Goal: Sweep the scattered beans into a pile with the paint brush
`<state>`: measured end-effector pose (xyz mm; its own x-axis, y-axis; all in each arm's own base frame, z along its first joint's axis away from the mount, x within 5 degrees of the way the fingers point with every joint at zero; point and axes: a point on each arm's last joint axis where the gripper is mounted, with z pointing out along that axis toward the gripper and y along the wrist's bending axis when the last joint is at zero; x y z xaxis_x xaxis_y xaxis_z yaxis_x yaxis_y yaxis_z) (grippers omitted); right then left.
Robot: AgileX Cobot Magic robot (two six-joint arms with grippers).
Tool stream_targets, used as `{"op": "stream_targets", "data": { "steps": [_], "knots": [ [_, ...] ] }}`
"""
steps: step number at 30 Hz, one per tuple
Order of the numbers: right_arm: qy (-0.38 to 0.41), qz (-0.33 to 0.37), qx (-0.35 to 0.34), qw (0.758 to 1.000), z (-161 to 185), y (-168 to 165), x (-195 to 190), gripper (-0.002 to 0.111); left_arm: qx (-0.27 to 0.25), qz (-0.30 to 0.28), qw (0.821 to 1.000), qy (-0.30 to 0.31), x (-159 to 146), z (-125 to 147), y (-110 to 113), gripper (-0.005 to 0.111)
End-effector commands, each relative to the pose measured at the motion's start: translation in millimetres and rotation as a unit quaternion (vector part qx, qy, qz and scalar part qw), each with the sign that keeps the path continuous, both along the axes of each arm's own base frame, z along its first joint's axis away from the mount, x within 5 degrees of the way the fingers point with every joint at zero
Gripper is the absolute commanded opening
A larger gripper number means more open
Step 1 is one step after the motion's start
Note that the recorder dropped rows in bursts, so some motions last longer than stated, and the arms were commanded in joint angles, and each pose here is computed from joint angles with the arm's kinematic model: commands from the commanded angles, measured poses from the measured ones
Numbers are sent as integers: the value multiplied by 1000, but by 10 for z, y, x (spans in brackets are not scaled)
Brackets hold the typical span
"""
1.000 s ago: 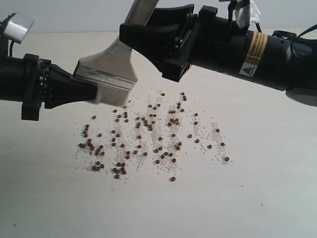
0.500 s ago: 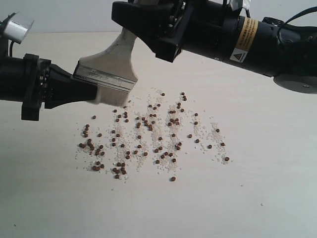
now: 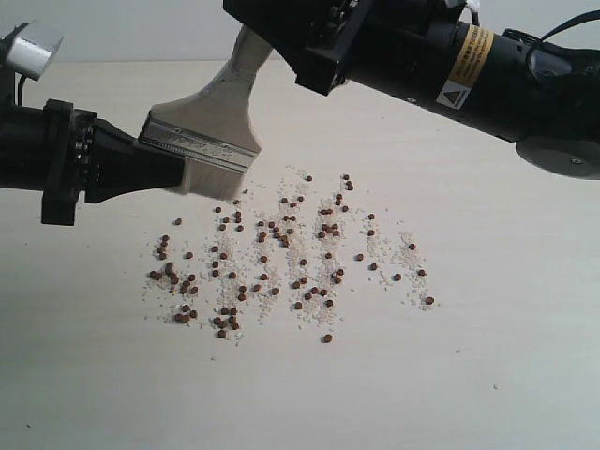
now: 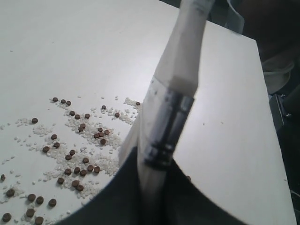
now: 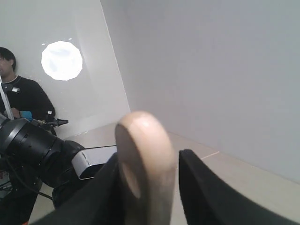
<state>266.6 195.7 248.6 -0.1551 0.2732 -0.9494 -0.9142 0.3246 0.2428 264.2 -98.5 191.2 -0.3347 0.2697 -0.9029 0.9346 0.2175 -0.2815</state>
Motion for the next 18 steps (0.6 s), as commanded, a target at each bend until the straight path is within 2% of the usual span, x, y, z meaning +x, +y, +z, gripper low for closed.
{"op": "stream_targets", "data": {
  "steps": [1,8,10,15,18],
  "knots": [
    [-1,-7,14,1000,33,-5,19,38,-11,2,1000,-1,1,20,-1,0],
    [4,-7,17,1000,34,-6,20,35,-10,1,1000,-1,-1,19,0,0],
    [4,-7,17,1000,34,-6,20,28,-10,0,1000,-1,-2,18,0,0],
    [3,-6,16,1000,32,-5,18,2,-9,0,1000,-1,-3,17,0,0],
    [4,-2,14,1000,29,-1,12,0,-9,0,1000,-1,-3,17,0,0]
  ]
}}
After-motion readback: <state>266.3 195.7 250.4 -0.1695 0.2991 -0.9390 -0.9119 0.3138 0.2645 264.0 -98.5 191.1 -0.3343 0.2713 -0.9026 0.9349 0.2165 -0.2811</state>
